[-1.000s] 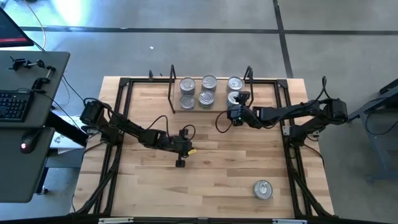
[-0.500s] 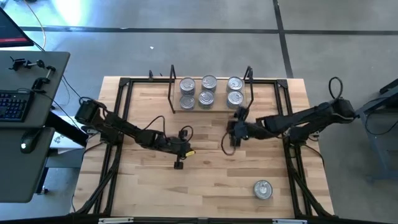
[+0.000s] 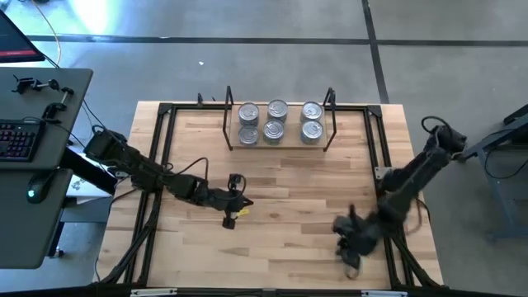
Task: Stack canned seafood by type on shelf
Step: Stack the blue tuna can on top of the bottom blue tuna can on the shelf
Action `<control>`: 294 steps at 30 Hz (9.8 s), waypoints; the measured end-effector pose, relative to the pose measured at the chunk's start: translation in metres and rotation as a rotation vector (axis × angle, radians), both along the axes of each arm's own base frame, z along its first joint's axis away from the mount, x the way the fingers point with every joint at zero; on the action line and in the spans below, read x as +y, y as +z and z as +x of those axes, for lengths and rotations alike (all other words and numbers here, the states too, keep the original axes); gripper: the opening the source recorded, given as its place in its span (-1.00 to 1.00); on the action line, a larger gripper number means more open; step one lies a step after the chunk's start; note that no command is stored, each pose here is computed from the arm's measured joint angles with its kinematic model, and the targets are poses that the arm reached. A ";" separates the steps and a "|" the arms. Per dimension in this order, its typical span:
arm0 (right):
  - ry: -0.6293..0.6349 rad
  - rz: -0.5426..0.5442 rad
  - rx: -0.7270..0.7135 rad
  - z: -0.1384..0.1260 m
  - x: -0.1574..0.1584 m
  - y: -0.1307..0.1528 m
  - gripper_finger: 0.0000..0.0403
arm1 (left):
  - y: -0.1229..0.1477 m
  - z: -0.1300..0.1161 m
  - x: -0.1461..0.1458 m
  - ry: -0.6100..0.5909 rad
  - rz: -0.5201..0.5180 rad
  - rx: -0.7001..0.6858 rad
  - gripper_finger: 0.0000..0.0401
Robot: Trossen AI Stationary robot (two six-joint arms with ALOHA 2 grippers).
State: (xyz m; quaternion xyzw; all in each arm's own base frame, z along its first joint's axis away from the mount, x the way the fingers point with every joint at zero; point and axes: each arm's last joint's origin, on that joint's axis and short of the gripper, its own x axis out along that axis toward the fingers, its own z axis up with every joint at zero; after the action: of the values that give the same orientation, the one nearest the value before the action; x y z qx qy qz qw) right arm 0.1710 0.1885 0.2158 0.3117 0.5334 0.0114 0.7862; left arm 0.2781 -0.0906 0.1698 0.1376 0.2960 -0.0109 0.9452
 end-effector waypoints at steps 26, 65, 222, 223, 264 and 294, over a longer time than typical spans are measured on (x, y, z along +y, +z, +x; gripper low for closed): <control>-0.033 -0.182 0.320 -0.006 0.014 -0.056 -1.00 | 0.003 0.001 -0.006 -0.029 0.063 -0.045 -1.00; 0.174 -0.458 -0.417 0.187 -0.159 -0.113 -1.00 | 0.019 -0.013 -0.015 -0.047 0.015 -0.056 -1.00; 0.433 -1.195 -0.597 0.183 -0.137 -0.100 -0.41 | -0.006 0.018 0.018 -0.047 0.391 0.057 0.18; 0.429 -1.195 -0.603 0.184 -0.137 -0.099 -0.41 | -0.007 0.019 0.018 -0.028 0.401 0.059 0.18; 0.125 -1.118 -0.448 0.152 -0.098 -0.076 0.33 | 0.023 0.026 0.059 0.307 0.793 0.256 -0.42; 0.118 -1.117 -0.447 0.152 -0.099 -0.076 0.33 | 0.020 0.028 0.157 0.241 0.604 0.329 0.21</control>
State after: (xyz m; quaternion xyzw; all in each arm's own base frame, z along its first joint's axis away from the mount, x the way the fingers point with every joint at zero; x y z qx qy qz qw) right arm 0.3231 0.0898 0.1397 -0.1884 0.2969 -0.1616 0.9221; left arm 0.3063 0.0666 0.1895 0.3712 0.4482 0.1663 0.7960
